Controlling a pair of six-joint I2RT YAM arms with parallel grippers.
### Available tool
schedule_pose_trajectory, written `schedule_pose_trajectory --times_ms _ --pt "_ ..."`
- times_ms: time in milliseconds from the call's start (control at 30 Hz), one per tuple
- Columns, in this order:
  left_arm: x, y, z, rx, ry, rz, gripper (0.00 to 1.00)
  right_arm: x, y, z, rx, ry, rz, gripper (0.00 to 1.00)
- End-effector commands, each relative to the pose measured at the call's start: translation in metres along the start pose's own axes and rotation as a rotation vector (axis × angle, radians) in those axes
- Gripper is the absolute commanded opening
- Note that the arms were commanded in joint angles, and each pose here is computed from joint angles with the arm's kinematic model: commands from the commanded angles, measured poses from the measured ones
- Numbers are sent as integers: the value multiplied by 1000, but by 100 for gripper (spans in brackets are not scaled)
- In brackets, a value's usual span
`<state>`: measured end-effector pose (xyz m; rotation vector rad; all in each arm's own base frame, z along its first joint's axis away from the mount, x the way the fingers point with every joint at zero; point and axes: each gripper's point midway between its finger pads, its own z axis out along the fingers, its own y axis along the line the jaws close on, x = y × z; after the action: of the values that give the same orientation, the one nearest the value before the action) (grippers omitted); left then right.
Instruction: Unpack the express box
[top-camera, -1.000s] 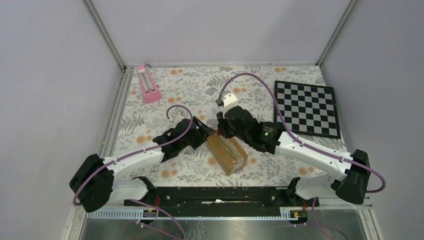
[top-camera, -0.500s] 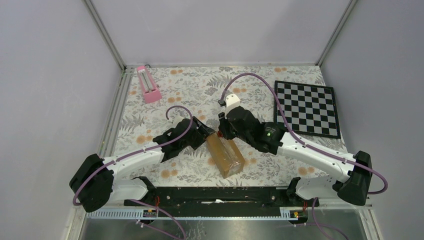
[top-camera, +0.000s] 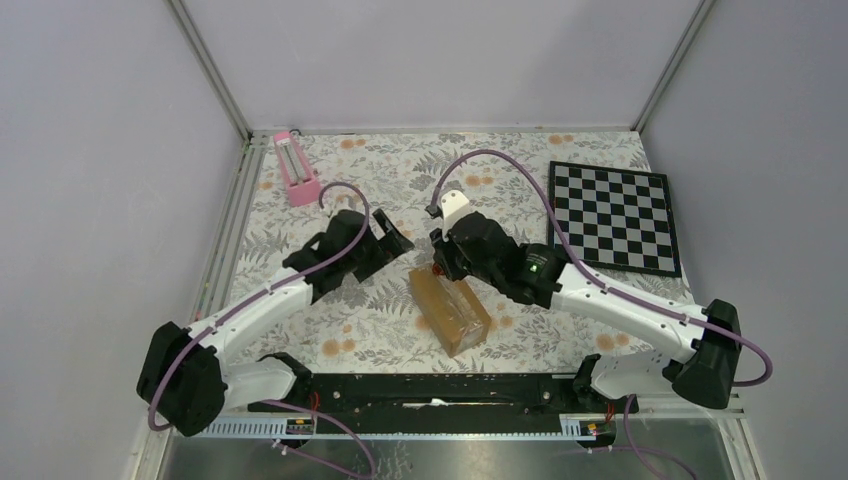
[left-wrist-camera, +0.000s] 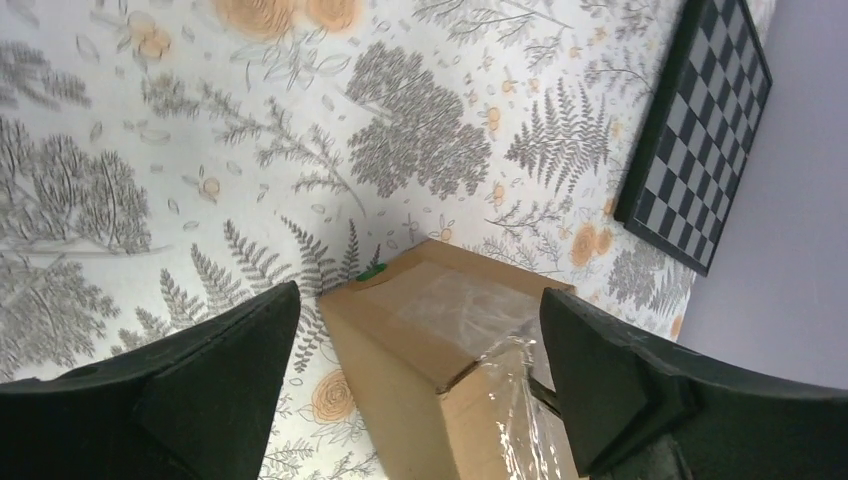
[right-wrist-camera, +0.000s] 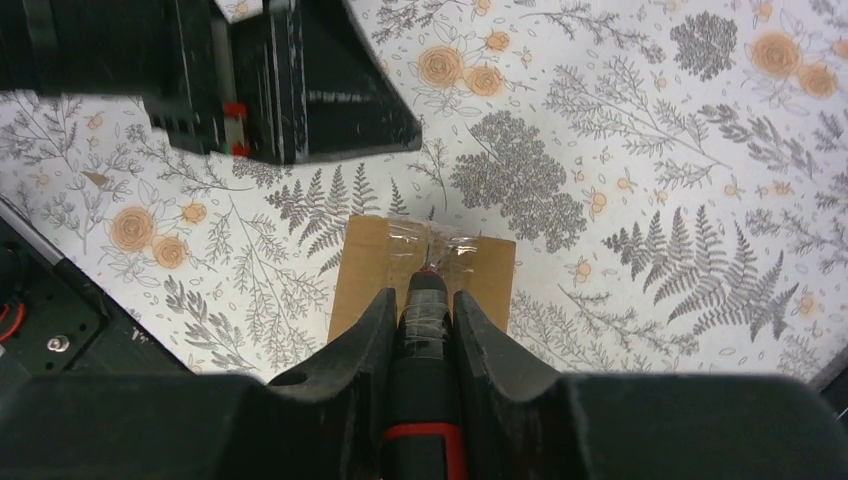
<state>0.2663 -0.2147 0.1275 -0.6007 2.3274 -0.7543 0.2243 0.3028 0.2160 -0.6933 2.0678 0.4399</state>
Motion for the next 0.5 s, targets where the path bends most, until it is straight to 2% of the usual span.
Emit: schedule_pose_trajectory --times_ms 0,267,467 --pt "-6 -35 -15 171 152 199 98 -5 7 11 -36 0 -134 0" --pt "-1 -48 -3 258 276 235 99 -25 17 28 -88 -44 -197 0" --pt "11 -32 7 234 331 236 99 -21 13 26 -87 -41 -188 0"
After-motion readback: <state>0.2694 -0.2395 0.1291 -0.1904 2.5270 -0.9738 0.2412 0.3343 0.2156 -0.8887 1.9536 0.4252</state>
